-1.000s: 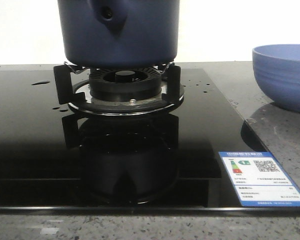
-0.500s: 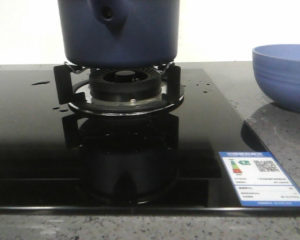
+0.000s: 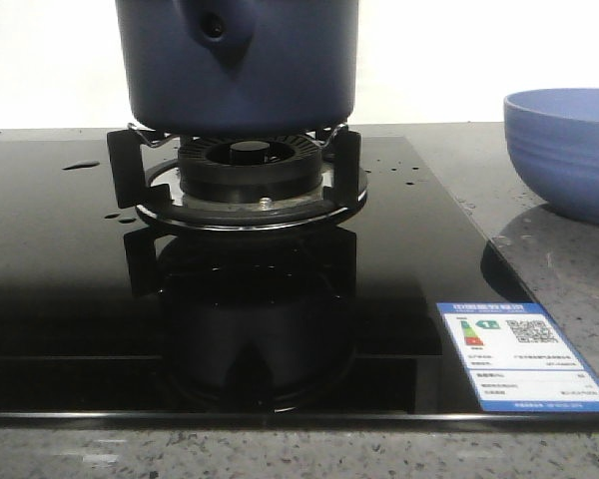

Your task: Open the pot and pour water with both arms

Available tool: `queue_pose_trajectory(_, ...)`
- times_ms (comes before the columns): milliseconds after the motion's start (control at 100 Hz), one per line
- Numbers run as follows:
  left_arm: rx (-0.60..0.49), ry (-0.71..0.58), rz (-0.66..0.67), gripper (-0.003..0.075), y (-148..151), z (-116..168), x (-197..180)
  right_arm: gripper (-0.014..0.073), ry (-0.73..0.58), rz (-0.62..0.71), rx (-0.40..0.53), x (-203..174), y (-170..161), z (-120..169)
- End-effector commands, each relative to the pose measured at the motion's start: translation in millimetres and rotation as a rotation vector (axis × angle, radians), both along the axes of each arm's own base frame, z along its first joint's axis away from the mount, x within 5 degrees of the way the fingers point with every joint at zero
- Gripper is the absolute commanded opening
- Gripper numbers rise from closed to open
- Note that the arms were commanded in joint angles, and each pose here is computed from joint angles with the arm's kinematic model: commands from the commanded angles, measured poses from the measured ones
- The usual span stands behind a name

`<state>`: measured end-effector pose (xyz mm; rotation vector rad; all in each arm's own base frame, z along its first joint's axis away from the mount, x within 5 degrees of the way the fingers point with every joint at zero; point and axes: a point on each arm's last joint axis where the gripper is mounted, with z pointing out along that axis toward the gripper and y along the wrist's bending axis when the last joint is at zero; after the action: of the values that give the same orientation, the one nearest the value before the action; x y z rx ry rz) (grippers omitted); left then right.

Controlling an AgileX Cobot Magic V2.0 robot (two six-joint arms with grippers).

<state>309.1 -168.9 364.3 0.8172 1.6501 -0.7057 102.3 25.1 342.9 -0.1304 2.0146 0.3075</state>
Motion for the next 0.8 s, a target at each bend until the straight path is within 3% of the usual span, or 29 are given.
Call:
queue_pose_trajectory(0,-0.108,-0.083,0.002,0.0367,4.2,42.4,-13.2,0.0527,-0.028,-0.008,-0.018,10.9,-1.1,11.9)
queue_pose_trajectory(220,-0.125,-0.147,0.082,0.0367,33.2,63.0,-14.7,0.0527,0.084,0.002,-0.057,41.4,-1.7,25.8)
queue_pose_trajectory(510,-0.131,-0.216,0.207,0.0367,82.4,83.2,-19.2,0.0527,0.233,-0.118,-0.081,101.8,-22.3,47.3)
queue_pose_trajectory(660,-0.13,-0.244,0.265,0.0367,100.5,90.3,-22.5,0.0527,0.357,-0.184,-0.109,133.9,-40.0,38.4)
queue_pose_trajectory(790,-0.127,-0.253,0.295,0.0367,109.8,92.3,-22.9,0.0527,0.488,-0.192,-0.114,160.2,-49.4,14.4)
